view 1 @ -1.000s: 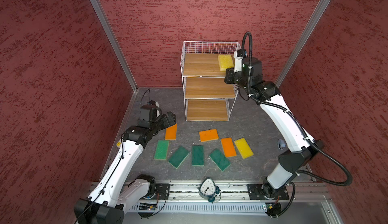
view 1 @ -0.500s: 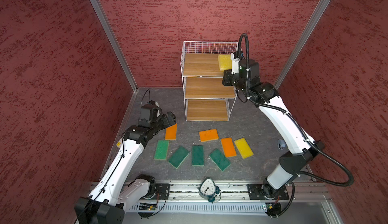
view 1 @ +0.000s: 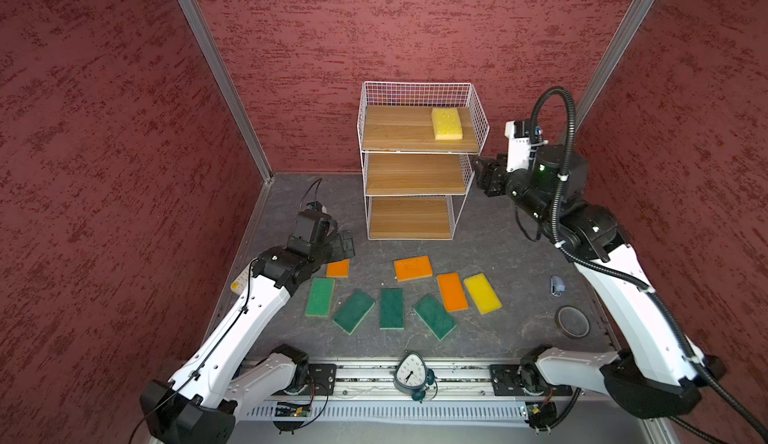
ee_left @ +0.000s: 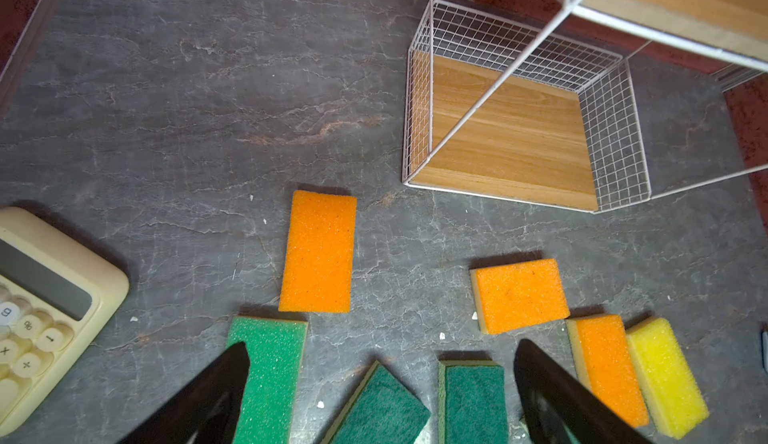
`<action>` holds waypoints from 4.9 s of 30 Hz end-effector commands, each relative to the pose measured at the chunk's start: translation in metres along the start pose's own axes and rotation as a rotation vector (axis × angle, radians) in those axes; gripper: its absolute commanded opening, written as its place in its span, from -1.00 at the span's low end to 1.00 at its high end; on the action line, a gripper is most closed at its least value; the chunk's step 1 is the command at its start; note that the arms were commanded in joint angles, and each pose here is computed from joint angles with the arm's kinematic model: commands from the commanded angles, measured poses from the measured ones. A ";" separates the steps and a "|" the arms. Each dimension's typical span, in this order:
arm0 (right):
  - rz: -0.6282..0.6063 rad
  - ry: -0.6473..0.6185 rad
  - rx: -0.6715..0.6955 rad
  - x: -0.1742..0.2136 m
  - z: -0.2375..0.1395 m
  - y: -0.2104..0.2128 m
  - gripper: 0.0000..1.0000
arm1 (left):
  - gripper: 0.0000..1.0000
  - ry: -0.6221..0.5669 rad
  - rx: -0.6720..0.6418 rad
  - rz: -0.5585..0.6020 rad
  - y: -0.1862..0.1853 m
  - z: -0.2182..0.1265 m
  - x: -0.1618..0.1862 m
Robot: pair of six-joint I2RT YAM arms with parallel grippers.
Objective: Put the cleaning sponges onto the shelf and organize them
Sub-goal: 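Withdraw the right arm from the shelf while the left gripper lowers toward the sponges, then lower the left gripper onto the dark green sponge and close on it, then lift the green sponge with the left gripper and carry it to the top shelf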
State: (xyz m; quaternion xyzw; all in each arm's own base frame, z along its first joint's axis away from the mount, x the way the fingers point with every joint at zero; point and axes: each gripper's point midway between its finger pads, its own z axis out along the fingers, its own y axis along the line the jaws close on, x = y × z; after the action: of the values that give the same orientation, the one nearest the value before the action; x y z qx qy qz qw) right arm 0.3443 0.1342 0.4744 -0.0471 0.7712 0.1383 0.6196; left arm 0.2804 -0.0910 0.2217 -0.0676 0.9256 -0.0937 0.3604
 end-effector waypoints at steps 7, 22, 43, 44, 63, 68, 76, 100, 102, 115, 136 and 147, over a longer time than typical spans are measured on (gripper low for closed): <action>0.094 0.086 -0.057 0.058 0.032 -0.032 0.92 | 0.99 0.047 -0.064 0.029 0.009 0.003 0.028; 0.256 0.281 0.132 0.188 0.043 -0.108 0.90 | 0.99 0.097 -0.076 0.081 0.001 0.029 0.056; 0.624 0.377 0.362 0.265 0.068 -0.181 0.98 | 0.99 0.318 -0.093 0.103 -0.004 0.055 0.131; 0.620 0.384 0.355 0.265 0.067 -0.180 0.98 | 0.99 0.333 -0.097 0.100 -0.002 0.055 0.136; 0.634 0.395 0.339 0.267 0.052 -0.172 0.98 | 0.99 0.480 -0.111 0.068 0.006 0.033 0.199; 0.631 0.410 0.302 0.267 0.054 -0.166 0.98 | 0.99 0.508 -0.180 0.108 0.014 0.037 0.206; 0.614 0.413 0.238 0.263 0.055 -0.157 0.98 | 0.99 0.560 -0.208 0.178 0.013 0.052 0.217; 0.635 0.411 0.157 0.264 0.056 -0.143 0.97 | 0.99 0.644 -0.115 0.213 -0.035 0.064 0.236; 0.635 0.412 0.155 0.266 0.056 -0.143 0.97 | 0.99 0.660 -0.114 0.236 -0.039 0.062 0.241; 0.632 0.414 0.153 0.265 0.052 -0.142 0.97 | 0.99 0.625 -0.165 0.263 -0.029 0.076 0.244; 0.665 0.460 0.175 0.266 0.045 -0.139 0.90 | 0.82 0.591 -0.153 0.320 -0.020 0.076 0.247; 0.659 0.459 0.176 0.262 0.045 -0.139 0.89 | 0.38 0.615 -0.148 0.324 -0.021 0.078 0.254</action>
State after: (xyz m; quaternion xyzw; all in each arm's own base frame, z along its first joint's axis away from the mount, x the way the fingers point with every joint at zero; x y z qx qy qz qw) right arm 0.3563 0.0400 0.1709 0.2299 0.8802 0.2424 0.3372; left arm 0.1586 -0.1826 0.0143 0.0821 0.9927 -0.0085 0.0881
